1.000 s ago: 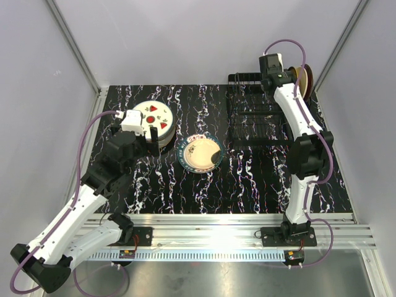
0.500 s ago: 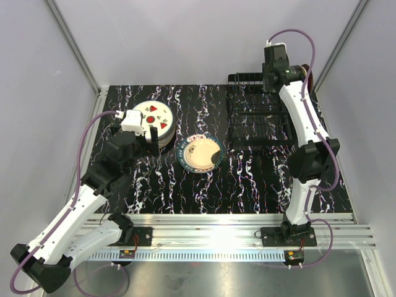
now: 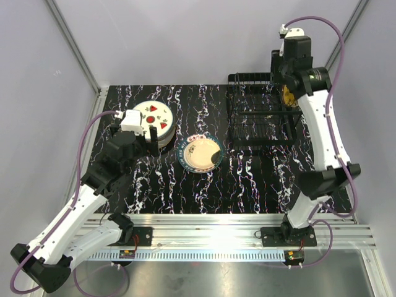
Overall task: Load the plates into the dish rack
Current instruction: Grab a plate with the right arm
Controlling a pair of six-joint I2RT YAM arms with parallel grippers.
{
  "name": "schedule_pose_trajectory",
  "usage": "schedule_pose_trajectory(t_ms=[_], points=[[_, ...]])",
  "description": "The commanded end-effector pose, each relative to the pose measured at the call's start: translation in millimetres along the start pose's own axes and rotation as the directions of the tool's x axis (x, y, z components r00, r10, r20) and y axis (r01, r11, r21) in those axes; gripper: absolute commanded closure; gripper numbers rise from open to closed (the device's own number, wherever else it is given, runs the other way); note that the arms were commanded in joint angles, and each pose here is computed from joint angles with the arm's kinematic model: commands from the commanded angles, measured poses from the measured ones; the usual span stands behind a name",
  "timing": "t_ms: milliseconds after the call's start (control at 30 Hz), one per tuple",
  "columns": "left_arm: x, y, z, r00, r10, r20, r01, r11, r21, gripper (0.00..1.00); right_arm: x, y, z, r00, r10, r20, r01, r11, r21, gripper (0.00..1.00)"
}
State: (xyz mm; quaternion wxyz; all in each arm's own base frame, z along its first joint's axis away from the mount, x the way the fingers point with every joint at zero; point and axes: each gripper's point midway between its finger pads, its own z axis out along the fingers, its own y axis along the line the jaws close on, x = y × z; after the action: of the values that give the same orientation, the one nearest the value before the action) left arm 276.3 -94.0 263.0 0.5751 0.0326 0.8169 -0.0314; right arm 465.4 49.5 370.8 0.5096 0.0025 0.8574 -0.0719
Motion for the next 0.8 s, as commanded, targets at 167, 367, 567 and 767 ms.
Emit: schedule_pose_trajectory(t_ms=[167, 367, 567, 767], points=[[-22.9, 17.8, -3.7, 0.996, -0.009, 0.088, 0.017, 0.995, -0.098, 0.01, 4.6, 64.5, -96.4, 0.990, 0.094, 0.104, -0.039, 0.900, -0.435, 0.51], [-27.1, 33.0, -6.7, 0.992, -0.010, 0.126, 0.033, 0.984, -0.176, 0.01, 62.1, 126.0, -138.8, 0.984, 0.177, 0.034, -0.111, 0.745, -0.658, 0.53], [-27.9, 39.5, -7.6, 0.991, -0.008, 0.135, 0.037, 0.976, -0.213, 0.01, 162.4, 163.2, -134.6, 0.960, 0.256, -0.113, -0.265, 0.702, -0.661, 0.61], [-28.2, 44.2, -9.1, 0.990, -0.008, 0.144, 0.042, 0.971, -0.235, 0.01, 226.7, 177.8, -97.3, 0.895, 0.395, -0.207, -0.440, 0.710, -0.549, 0.61]])
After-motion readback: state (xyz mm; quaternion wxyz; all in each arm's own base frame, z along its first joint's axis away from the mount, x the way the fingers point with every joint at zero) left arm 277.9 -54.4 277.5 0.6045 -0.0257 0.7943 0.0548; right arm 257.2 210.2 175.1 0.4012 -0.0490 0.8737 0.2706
